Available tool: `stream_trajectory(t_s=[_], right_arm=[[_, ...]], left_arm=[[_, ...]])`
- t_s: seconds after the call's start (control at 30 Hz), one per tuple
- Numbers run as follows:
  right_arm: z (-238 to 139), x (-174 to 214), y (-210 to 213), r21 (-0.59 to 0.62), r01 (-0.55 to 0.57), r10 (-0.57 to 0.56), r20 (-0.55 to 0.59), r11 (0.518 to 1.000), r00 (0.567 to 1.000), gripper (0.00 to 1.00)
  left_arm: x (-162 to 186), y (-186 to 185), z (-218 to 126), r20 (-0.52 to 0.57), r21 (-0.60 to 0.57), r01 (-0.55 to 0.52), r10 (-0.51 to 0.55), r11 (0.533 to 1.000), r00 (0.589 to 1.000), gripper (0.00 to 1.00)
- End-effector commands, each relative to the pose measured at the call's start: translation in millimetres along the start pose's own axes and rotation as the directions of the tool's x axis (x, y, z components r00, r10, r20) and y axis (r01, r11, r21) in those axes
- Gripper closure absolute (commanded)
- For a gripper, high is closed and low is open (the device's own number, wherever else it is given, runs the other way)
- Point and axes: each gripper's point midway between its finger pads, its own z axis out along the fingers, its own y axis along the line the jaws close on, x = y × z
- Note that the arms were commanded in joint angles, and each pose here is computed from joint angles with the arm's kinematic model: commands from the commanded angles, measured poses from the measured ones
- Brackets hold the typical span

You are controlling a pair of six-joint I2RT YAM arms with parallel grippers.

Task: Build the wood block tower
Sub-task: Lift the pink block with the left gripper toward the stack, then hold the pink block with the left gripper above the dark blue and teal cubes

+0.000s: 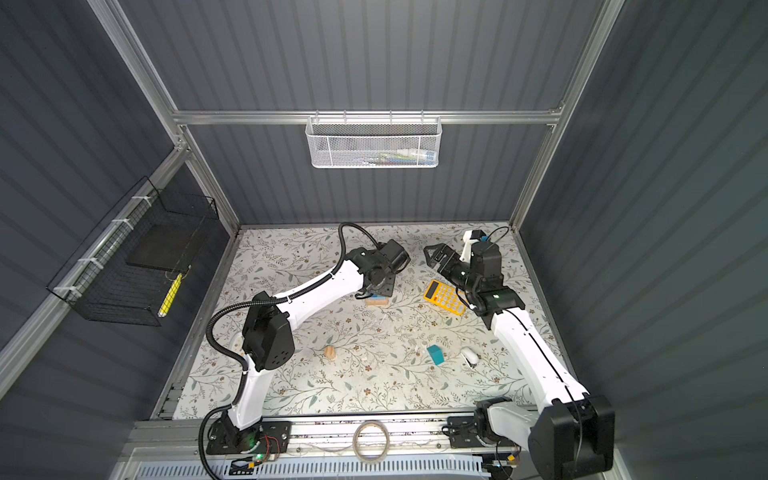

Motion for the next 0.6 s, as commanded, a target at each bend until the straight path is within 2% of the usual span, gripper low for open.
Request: stream_trajectory(t_s=[0.0,0.27,0.57], right_arm=[[2.8,1.6,-6.8,0.002,-0.003,0.003,-0.007,1.0,1.0,0.01],[2.5,2.8,-8.9,-0.019,-0.016,0.016,-0.025,1.0,1.0,0.01],[3.5,2.3,-10.4,-0.032,-0.035,0.034,-0.029,0.999,0.999,0.01]], left_arm=[[0.8,2.8,2.7,-0.031,0.007,0.073,-0.072,0.997,0.997,0.41],[4.6,3.5,18.0,-0.065,0.0,0.121,-0.121,0.993,0.991,0.41],[-4.9,-1.4,26.5,-0.04,0.012,0.146,-0.145,0.989,0.989,0.41]])
